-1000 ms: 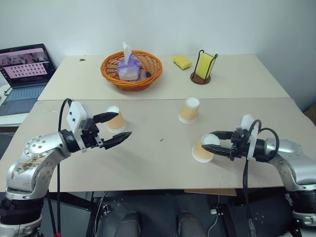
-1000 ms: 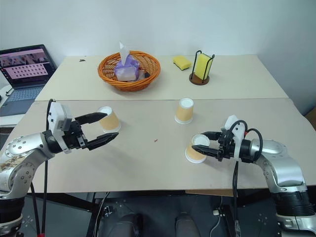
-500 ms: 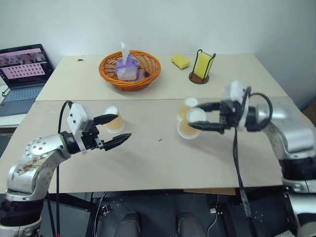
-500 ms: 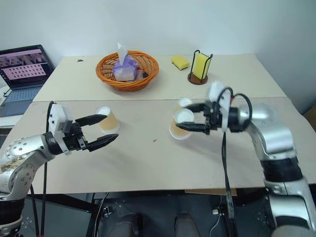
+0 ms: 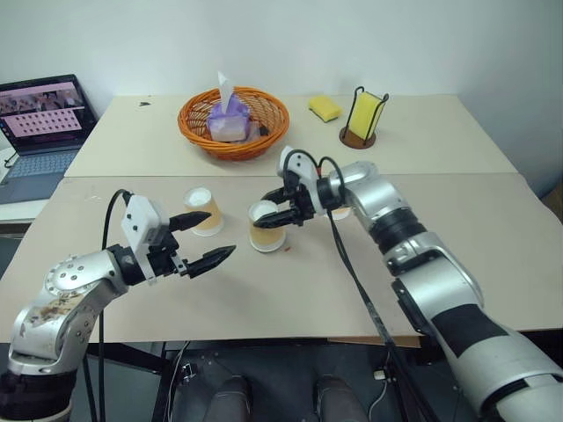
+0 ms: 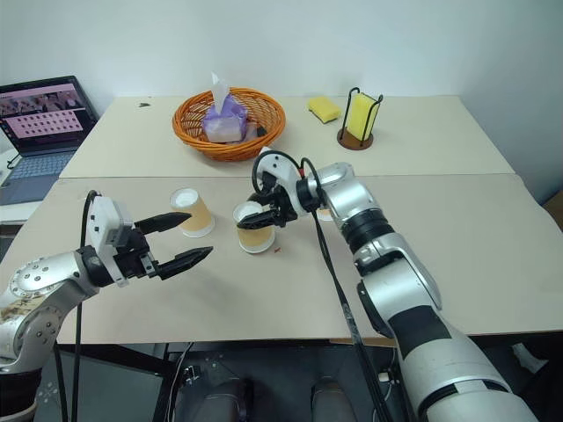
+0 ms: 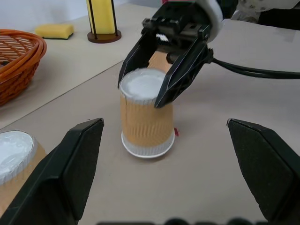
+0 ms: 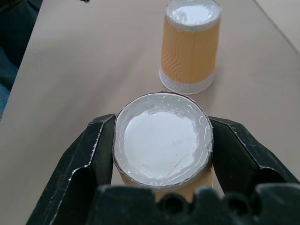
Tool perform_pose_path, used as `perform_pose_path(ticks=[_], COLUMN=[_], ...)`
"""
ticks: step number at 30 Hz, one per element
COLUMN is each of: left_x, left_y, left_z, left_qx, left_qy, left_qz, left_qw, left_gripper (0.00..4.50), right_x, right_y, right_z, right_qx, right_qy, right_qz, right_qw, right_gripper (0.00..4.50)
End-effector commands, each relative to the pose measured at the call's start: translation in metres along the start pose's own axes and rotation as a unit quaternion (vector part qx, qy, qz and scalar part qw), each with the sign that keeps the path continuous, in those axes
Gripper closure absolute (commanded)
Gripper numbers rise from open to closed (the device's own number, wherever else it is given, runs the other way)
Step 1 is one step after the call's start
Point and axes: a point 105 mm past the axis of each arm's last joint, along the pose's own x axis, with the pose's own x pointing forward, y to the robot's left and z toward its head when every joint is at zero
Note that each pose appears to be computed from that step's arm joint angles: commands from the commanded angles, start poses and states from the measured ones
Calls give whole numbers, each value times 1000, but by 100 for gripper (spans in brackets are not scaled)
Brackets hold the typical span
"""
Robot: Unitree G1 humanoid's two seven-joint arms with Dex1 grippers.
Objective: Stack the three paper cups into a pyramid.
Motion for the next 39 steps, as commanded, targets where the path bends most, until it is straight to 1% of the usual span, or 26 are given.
perform_pose_path(ticks=[1, 9, 11, 12, 13, 14, 19, 22, 24, 27, 30, 32, 33, 34, 35, 36, 37, 38, 39], left_x=[-7, -9, -9, -9, -8, -8, -5, -3, -1, 0, 1, 2, 2, 2, 3, 4, 4, 4, 4], left_y=[-2, -4, -3, -3, -3, -3, -2, -1, 1, 2, 3, 4, 5, 6, 7, 8, 8, 8, 9], left_z=[14, 14, 14, 15, 15, 15, 15, 14, 14, 15, 14, 14, 14, 13, 12, 11, 10, 9, 9], left_qx=[19, 15, 15, 16, 15, 16, 15, 15, 13, 11, 11, 11, 12, 11, 10, 10, 10, 11, 11], left_qy=[-15, -12, -12, -12, -12, -12, -14, -14, -16, -19, -21, -23, -24, -24, -24, -23, -21, -19, -19], left_qz=[11, 19, 19, 18, 18, 17, 11, 8, 8, 9, 12, 15, 18, 22, 24, 25, 24, 23, 23], left_qw=[1000, 1000, 1000, 1000, 1000, 1000, 1000, 1000, 1000, 1000, 1000, 1000, 999, 999, 999, 999, 999, 999, 1000], left_gripper=[0, 0, 0, 0, 0, 0, 0, 0, 0, 0, 0, 0, 0, 0, 0, 0, 0, 0, 0], right_x=[-1, 5, 4, 3, 3, 3, -8, -25, -42, -72, -105, -126, -134, -147, -163, -180, -194, -202, -202], right_y=[-6, -8, -9, -9, -10, -11, -14, -15, -14, -5, 9, 11, 9, 0, -13, -23, -30, -31, -28], right_z=[13, 13, 15, 16, 17, 18, 32, 45, 55, 64, 70, 62, 55, 42, 26, 8, -12, -29, -43], right_qx=[-19, -13, -12, -12, -14, -17, -32, -50, -62, -58, -46, -26, -14, 2, 10, 21, 21, 24, 33], right_qy=[-18, -30, -37, -40, -41, -41, -62, -82, -98, -129, -165, -173, -171, -162, -143, -117, -72, -39, -25], right_qz=[-10, -13, -18, -19, -22, -24, -34, -33, -32, -38, -73, -137, -179, -258, -360, -451, -531, -580, -609], right_qw=[1000, 999, 999, 999, 999, 999, 997, 995, 993, 989, 982, 975, 969, 953, 922, 884, 844, 814, 792], right_gripper=[126, 126, 74, 57, 18, 2, 2, 2, 2, 2, 2, 2, 2, 2, 2, 2, 2, 2, 2])
